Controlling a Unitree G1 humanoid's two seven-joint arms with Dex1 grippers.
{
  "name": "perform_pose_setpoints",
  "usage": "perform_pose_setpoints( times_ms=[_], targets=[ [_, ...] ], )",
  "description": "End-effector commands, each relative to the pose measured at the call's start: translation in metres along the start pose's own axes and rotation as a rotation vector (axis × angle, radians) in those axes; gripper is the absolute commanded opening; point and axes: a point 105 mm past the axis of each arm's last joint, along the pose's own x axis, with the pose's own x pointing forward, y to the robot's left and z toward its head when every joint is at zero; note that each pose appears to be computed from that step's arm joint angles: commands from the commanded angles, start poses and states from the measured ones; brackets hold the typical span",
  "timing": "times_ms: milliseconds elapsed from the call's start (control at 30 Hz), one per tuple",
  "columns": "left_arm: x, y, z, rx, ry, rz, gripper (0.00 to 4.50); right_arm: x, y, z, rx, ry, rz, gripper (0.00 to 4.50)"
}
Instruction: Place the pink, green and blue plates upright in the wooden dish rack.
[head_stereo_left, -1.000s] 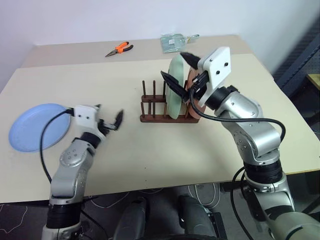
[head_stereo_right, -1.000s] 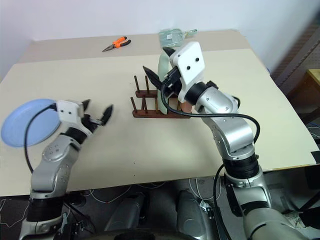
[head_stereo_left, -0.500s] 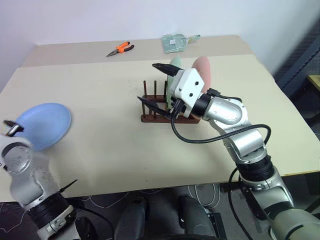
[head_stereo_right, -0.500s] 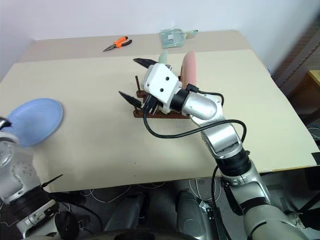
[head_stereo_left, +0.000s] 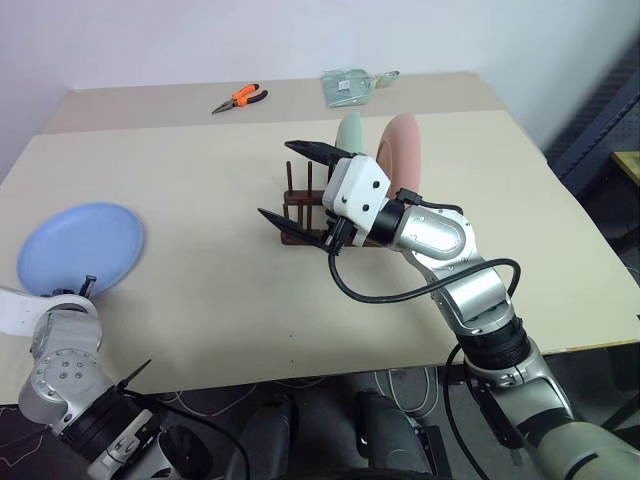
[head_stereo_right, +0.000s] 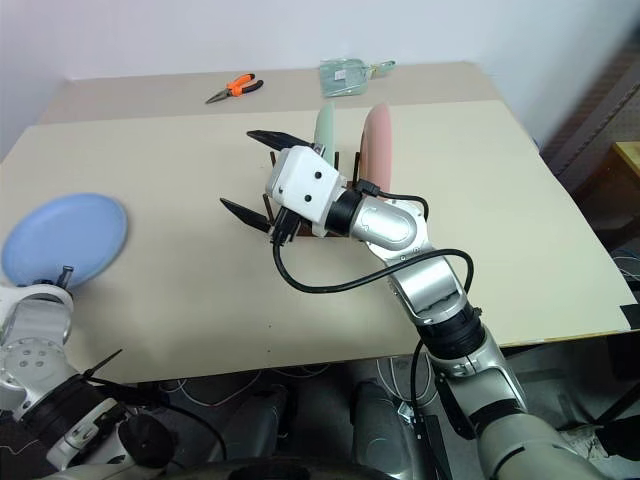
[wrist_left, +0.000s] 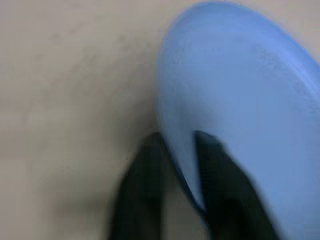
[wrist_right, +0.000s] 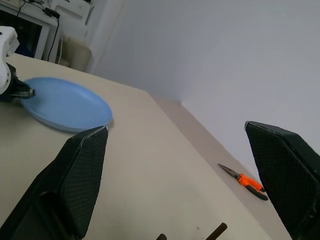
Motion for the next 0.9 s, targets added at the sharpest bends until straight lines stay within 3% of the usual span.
perform_pose_setpoints(
  times_ms=[33, 167, 300, 500, 667, 767, 900],
  targets=[
    [-0.002, -0.019, 0.01, -0.005, -0.032, -0.077, 0.02, -0.002, -0.002, 0.008, -0.015, -0.019, 0.001, 4.5],
    [-0.034, -0.095, 0.024, 0.2, -0.199, -0.441, 0.02, 0.002, 0.0, 0.008, -0.094, -0.009, 0.016, 4.5],
    [-0.078, -0.15, 0.019, 0.263, -0.283, -0.717, 0.02, 0.009, 0.011, 0.006, -0.218, 0.002, 0.082, 4.5],
    [-0.136, -0.193, 0.003, 0.316, -0.337, -0.983, 0.02, 0.031, 0.019, -0.011, -0.461, 0.054, 0.126, 4.5],
    [-0.157, -0.201, -0.006, 0.291, -0.308, -1.065, 0.02, 0.056, 0.016, -0.024, -0.544, 0.082, 0.114, 4.5],
    [-0.16, -0.198, -0.011, 0.292, -0.296, -1.076, 0.0, 0.065, 0.012, -0.029, -0.583, 0.097, 0.106, 3.63],
    [-0.164, -0.197, -0.014, 0.284, -0.281, -1.084, 0.0, 0.071, 0.008, -0.035, -0.611, 0.117, 0.096, 1.46]
  ],
)
